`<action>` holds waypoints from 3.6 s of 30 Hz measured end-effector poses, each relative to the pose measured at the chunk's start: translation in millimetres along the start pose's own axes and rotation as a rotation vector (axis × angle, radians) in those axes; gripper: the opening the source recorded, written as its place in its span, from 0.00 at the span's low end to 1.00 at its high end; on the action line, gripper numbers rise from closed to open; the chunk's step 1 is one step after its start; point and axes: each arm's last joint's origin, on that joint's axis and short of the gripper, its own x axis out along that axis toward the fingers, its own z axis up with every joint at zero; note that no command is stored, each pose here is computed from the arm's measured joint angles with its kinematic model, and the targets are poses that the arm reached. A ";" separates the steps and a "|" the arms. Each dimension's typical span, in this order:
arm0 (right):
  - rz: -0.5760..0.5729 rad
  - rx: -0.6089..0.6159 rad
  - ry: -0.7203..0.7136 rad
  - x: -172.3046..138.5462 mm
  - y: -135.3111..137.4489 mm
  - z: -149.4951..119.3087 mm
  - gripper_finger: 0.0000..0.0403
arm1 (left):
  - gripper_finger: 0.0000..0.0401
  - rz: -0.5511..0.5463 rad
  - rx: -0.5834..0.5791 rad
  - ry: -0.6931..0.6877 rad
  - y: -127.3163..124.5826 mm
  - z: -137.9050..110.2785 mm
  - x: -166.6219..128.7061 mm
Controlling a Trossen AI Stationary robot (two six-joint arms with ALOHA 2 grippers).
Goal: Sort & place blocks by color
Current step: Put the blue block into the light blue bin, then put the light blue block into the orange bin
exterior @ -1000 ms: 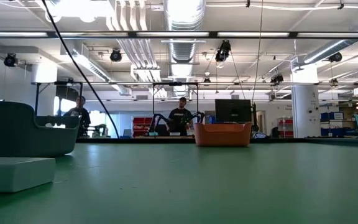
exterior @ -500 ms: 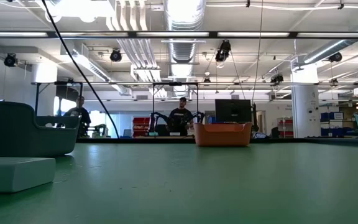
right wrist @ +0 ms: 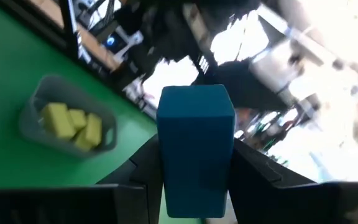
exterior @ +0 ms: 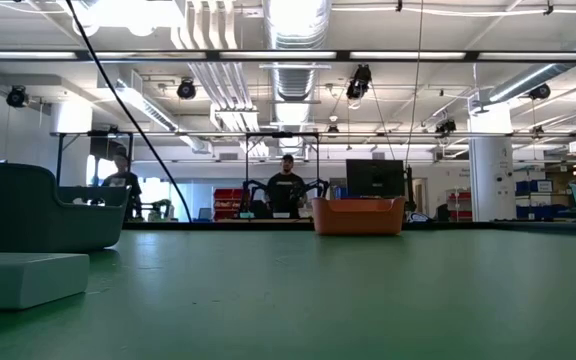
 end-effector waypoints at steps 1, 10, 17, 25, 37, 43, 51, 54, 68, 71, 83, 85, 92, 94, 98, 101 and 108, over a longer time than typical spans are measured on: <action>0.015 0.029 0.020 -0.8 0.7 -2.6 0.30 | 0.82 0.000 0.017 0.000 0.0 0.2 0.0; 0.152 0.408 0.323 -18.1 -17.7 -42.9 0.30 | 0.82 0.004 0.090 -0.002 0.5 0.8 0.0; 0.322 0.907 0.995 -34.8 -55.5 -101.2 0.30 | 0.82 0.015 0.091 -0.002 1.0 1.0 0.0; 0.384 1.055 1.563 -78.2 -62.7 -132.8 0.30 | 0.82 0.032 0.116 0.000 1.6 1.0 0.0; 0.265 1.417 1.646 -119.8 -40.4 -163.4 0.30 | 0.82 0.030 0.133 0.023 1.5 -1.5 0.0; 0.168 1.428 1.704 -126.1 -33.7 -172.8 0.35 | 0.82 0.030 0.153 0.024 1.5 -1.6 0.0; 0.163 1.422 1.694 -125.9 -33.1 -173.4 0.35 | 0.82 0.045 0.156 0.029 1.9 -1.9 -0.1; 0.161 1.419 1.696 -125.7 -32.6 -173.5 0.38 | 0.82 0.044 0.165 0.043 1.9 -3.4 -0.1; 0.180 1.415 1.686 -125.7 -34.3 -171.8 0.58 | 0.82 0.044 0.175 0.064 2.0 -5.7 -0.3; 0.198 1.433 1.628 -123.2 -38.5 -164.5 0.58 | 0.82 0.043 0.181 0.073 2.0 -6.7 -0.3; 0.188 1.252 0.937 -96.6 -37.6 -146.4 0.50 | 0.82 0.037 0.217 0.133 1.9 -12.9 -0.6; 0.193 1.258 0.897 -93.9 -34.2 -144.6 0.49 | 0.82 0.037 0.216 0.131 1.5 -12.0 0.2; 0.201 1.208 0.886 -88.9 -23.6 -144.6 0.47 | 0.82 0.037 0.213 0.127 1.0 -11.1 0.6; 0.198 1.199 0.893 -88.2 -21.2 -145.3 0.46 | 0.82 0.036 0.215 0.130 1.3 -11.9 0.1; 0.198 1.193 0.901 -87.7 -19.2 -145.8 0.46 | 0.82 0.036 0.215 0.131 1.4 -12.2 -0.2; 0.199 1.195 0.901 -87.7 -19.3 -145.7 0.46 | 0.82 0.036 0.216 0.131 1.4 -12.2 -0.2; 0.203 1.189 0.899 -87.8 -19.5 -145.7 0.46 | 0.82 0.036 0.216 0.132 1.5 -12.3 -0.3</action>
